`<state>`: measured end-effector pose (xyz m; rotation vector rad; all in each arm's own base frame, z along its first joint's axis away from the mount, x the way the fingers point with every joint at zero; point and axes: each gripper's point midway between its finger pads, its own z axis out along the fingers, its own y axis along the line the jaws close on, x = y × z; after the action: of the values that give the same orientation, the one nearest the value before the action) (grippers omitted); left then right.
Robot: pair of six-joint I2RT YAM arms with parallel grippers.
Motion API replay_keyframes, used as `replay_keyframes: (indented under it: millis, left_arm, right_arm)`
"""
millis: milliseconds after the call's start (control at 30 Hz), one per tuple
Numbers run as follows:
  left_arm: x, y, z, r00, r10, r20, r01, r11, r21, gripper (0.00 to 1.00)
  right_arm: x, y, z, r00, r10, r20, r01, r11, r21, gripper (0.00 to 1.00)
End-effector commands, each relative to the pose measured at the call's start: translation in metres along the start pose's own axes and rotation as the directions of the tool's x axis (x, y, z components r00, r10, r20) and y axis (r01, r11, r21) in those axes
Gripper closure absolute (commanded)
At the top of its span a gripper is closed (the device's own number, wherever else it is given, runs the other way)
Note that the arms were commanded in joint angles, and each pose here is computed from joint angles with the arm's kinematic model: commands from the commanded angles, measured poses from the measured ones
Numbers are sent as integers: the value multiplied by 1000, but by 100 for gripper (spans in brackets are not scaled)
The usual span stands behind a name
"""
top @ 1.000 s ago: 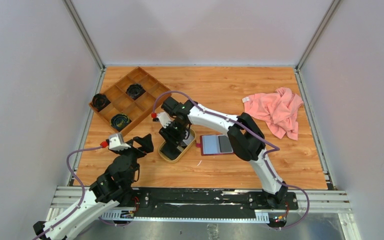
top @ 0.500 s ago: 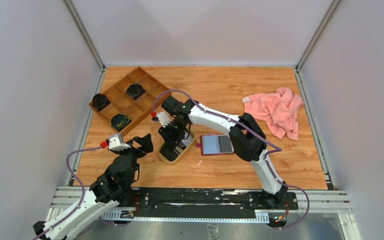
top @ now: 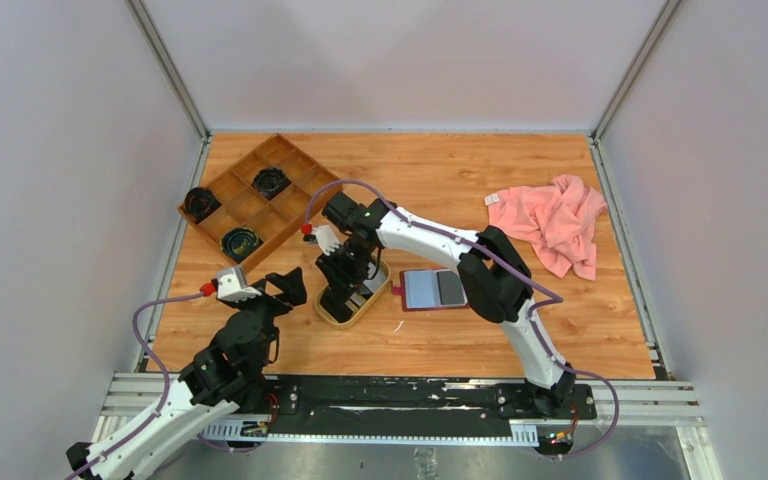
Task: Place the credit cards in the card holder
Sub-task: Pick up the credit card from the storage box.
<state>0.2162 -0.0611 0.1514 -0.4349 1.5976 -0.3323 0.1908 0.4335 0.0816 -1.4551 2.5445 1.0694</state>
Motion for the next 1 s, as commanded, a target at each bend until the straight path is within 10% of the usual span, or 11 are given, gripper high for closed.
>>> replay_keyframes:
  millis: [0,467,967]
  left_arm:
    - [1,9,1,1000,-9,17,10,999,-44,1]
    - [1,10,1,1000,-11,17,11,999,-46,0]
    - [-2,-16,-2,1000,22,-4,-21,995,96,1]
  right_arm:
    - [17,8,13,997,48,-68,-51,998,-39,67]
    - [13,-7,10,998,22,-51,-19,999,51,99]
    - [1,-13,-24,998,-60,23,62,996,-71,100]
